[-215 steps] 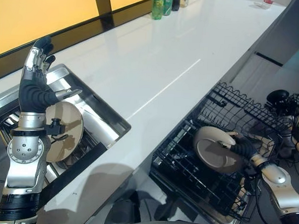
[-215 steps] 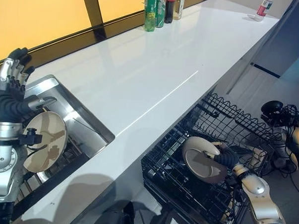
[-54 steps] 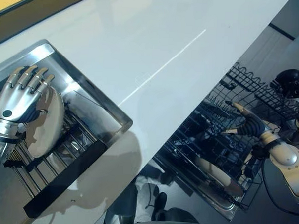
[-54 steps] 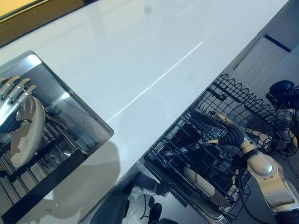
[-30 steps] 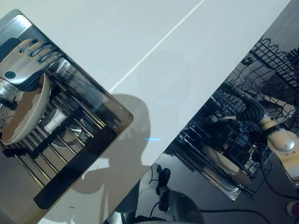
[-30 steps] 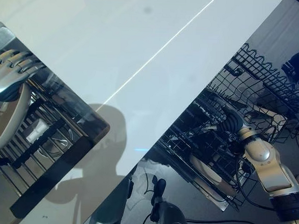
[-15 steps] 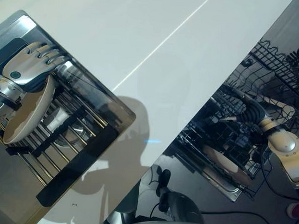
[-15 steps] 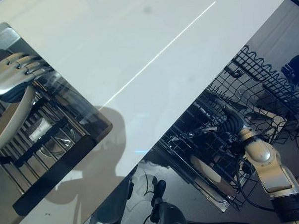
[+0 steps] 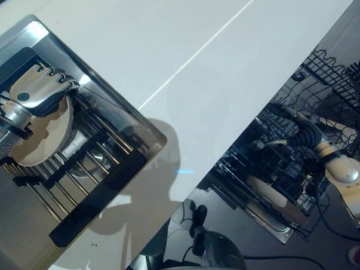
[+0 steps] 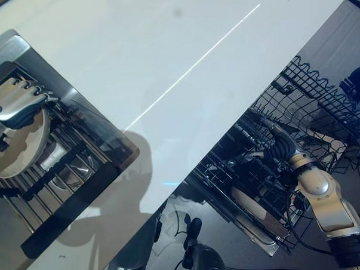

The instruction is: Pick up plates and place into dishwasher.

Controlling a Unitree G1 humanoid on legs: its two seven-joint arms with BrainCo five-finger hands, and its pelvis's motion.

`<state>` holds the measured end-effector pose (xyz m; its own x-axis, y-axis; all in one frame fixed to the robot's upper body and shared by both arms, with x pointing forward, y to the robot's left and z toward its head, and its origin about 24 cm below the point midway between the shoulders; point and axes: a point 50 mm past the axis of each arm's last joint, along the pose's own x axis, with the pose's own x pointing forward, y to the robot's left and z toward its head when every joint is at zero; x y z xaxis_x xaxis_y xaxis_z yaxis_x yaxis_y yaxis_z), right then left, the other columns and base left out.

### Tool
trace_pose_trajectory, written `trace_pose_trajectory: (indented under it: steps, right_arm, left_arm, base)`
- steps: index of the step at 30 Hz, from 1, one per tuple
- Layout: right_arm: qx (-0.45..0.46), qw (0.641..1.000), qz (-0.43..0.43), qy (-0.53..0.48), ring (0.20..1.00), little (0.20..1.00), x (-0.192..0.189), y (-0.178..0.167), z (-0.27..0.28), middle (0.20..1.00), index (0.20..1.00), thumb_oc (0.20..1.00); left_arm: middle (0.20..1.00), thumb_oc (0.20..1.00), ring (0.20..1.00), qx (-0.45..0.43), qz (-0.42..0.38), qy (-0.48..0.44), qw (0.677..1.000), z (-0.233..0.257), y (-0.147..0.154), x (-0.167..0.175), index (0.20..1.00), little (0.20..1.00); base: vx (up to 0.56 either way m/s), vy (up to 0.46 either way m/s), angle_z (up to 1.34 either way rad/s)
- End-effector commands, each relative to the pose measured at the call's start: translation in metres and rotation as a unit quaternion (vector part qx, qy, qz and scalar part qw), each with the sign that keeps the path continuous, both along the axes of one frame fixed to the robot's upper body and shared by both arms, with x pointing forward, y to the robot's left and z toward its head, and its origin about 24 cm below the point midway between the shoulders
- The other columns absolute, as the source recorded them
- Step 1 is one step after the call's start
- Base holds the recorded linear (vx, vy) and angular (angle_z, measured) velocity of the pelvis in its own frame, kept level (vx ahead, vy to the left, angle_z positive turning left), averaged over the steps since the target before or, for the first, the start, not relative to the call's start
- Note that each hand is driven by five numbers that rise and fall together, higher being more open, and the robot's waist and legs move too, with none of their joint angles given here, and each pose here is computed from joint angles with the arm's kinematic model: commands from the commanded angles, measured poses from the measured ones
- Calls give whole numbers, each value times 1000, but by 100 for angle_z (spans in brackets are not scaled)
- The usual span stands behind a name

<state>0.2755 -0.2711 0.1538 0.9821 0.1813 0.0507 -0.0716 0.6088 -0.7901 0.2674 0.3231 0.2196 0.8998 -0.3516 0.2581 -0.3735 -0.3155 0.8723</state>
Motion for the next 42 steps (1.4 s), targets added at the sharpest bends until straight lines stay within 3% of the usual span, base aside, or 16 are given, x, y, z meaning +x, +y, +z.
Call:
trace_pose_trajectory:
  steps: [1,9,17,25,42]
  right_arm:
    - [-15,999,10,-33,1000,1000,-6,-5,15,1000,1000,1000]
    - [-1,1000,7,-14,1000,1000,-10,-4,2,1000,1000,1000]
    - [13,1000,6,5,1000,1000,-16,1,-15,1000,1000,1000]
    - [30,999,9,24,1000,1000,-23,9,-29,1000,1000,1000]
    - [28,998,9,49,1000,1000,-33,2,-31,1000,1000,1000]
  left_arm:
    - [200,200,200,-66,-114,44,990,-42,-38,-13,200,200]
    - [200,200,200,-115,-96,17,988,-45,-27,-23,200,200]
    - [200,200,200,-183,-54,-98,977,-42,-2,-39,200,200]
    - [200,200,200,-227,-47,-180,956,-31,3,-52,200,200]
    - [200,200,200,-237,-60,-69,967,-41,-10,-55,200,200]
  base:
    - [-1,-12,5]
    - [9,-22,2]
    - [37,-29,4]
    - [35,-43,2]
    - [25,-9,-1]
